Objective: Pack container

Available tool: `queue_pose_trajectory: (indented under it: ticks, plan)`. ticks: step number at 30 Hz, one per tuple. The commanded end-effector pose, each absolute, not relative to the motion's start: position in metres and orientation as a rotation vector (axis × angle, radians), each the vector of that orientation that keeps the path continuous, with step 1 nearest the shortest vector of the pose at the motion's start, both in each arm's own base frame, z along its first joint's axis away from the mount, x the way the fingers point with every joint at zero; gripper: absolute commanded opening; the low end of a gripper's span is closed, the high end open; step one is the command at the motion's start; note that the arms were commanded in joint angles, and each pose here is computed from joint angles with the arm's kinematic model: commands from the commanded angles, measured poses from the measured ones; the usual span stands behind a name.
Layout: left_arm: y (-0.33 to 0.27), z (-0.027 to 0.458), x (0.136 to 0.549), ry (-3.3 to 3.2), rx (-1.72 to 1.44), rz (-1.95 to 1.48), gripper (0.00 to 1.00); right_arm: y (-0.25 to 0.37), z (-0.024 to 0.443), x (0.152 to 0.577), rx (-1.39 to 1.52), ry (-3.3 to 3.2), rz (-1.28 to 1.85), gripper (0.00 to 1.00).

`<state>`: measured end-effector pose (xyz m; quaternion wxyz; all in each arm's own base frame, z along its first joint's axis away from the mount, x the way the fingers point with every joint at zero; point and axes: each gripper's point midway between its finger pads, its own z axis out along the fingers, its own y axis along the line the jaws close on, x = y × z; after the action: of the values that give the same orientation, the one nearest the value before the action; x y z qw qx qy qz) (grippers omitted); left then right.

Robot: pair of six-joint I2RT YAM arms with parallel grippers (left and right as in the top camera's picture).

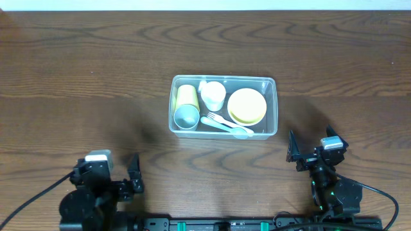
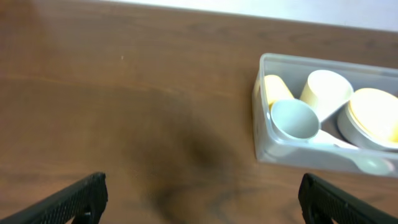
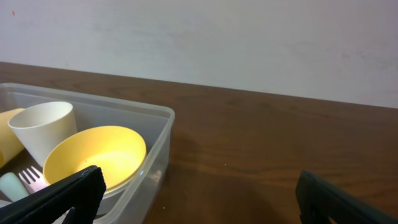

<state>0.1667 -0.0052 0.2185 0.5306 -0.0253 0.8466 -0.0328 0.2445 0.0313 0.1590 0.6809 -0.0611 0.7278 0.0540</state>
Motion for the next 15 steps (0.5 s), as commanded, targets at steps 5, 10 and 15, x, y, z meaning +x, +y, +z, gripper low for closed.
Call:
queue_pose_trajectory:
  ticks: [5,10,15]
  plan:
    - [0.002,0.211,0.202,1.799,0.011,0.022,0.98,0.028,0.158,0.245,-0.139,1.634,0.099,0.99]
    - [-0.001,0.209,0.226,1.662,0.064,0.044,0.98,0.029,0.158,0.245,-0.139,1.634,0.099,0.99]
    - [-0.003,0.201,0.239,1.571,0.07,0.041,0.98,0.028,0.158,0.245,-0.139,1.634,0.099,0.99]
